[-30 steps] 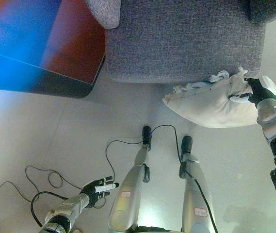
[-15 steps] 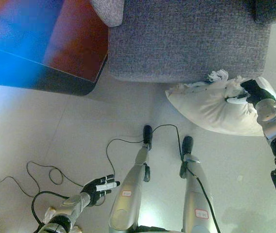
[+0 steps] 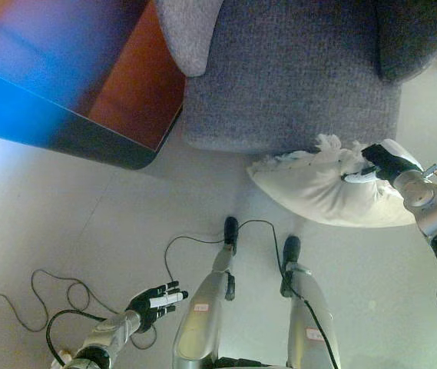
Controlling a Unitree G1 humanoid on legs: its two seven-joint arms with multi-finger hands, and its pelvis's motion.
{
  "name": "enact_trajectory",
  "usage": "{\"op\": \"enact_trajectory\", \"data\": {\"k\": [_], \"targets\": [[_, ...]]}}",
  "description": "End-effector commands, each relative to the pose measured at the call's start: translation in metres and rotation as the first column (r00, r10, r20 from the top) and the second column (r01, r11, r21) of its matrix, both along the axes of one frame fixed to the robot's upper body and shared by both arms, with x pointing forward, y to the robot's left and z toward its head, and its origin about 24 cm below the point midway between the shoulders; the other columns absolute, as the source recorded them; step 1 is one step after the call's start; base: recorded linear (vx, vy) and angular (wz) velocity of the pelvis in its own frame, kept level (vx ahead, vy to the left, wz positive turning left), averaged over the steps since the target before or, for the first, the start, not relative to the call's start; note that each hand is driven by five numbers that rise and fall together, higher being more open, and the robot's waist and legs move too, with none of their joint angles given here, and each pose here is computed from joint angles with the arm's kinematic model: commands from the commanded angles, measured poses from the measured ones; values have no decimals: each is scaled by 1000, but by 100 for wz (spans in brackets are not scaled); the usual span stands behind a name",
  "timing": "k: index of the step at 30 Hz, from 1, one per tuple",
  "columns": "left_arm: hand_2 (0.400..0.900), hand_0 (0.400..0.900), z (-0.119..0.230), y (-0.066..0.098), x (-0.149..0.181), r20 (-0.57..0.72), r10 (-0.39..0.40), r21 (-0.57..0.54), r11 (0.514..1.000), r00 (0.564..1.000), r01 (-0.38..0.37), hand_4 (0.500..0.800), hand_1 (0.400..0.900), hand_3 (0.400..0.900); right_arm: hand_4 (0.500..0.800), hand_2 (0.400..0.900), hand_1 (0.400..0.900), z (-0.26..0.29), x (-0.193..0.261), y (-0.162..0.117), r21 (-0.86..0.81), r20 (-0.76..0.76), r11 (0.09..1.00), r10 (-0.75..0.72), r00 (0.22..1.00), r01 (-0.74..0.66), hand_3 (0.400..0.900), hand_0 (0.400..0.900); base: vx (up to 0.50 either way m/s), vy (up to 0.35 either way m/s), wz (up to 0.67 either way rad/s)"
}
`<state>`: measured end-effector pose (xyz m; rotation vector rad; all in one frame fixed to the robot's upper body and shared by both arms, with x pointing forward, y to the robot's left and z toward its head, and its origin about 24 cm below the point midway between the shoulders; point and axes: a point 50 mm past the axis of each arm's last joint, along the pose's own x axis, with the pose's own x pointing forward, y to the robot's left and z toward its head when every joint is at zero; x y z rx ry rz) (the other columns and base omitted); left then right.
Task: Pick up the pillow and put it on the sofa.
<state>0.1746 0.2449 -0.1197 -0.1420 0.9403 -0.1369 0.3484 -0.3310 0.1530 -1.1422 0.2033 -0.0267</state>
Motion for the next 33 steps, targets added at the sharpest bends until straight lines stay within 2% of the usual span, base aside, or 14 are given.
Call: {"op": "enact_trajectory", "data": {"k": [1,7,12,20,27,33], "targets": [[900,900,-13,41,-63,-225,36,105,994,974,-12,800,900,900,500,400,400,77,7,35,-105,213,965,257,942,-240,400,400,135,-14,3],[900,900,-17,48,-85,-312,42,131,991,949,-1,800,900,900,500,400,400,93,8,51,-134,156,934,350,924,-331,400,400,105,-3,-1],[900,900,-22,48,-100,-371,56,145,989,927,-2,800,900,900,500,400,400,105,9,53,-94,122,926,376,919,-366,400,400,121,21,6],[900,900,-26,51,-131,-476,68,169,986,877,15,800,900,900,500,400,400,132,13,51,24,149,919,385,911,-392,400,400,118,12,8],[900,900,-26,58,-148,-530,74,203,978,844,41,800,900,900,500,400,400,158,21,41,213,209,925,273,939,-316,400,400,142,-10,13],[900,900,-27,57,-157,-557,84,214,976,827,45,800,900,900,500,400,400,171,24,25,290,222,939,123,967,-186,400,400,106,4,12]]}}
